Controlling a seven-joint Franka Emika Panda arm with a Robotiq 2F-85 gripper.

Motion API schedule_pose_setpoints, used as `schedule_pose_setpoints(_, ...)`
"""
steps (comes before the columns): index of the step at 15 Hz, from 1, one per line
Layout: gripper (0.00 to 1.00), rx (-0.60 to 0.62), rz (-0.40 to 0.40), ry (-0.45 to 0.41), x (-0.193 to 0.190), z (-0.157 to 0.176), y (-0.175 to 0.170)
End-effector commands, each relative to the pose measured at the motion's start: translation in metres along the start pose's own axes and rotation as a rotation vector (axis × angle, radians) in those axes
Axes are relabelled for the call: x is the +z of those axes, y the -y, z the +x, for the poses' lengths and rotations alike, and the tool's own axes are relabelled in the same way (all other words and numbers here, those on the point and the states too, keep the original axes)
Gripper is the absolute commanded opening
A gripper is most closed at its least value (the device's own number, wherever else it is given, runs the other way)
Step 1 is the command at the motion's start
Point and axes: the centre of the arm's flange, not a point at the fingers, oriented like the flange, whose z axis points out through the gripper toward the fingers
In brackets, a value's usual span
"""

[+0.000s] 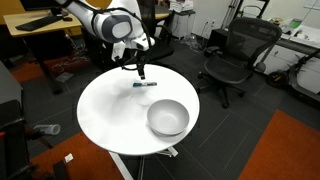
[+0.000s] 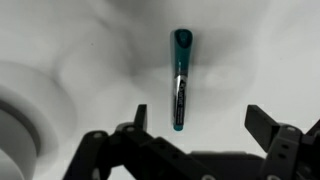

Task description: Put the marker in the bowl

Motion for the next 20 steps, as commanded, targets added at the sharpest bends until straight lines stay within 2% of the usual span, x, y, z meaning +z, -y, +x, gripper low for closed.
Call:
schedule_pose_setpoints(1,1.00,0.020,0.009,-0.005,0.012,0.014,0.008)
schedule_pose_setpoints(20,1.00,0.036,-0.041,0.044,0.062,0.015,-0.005)
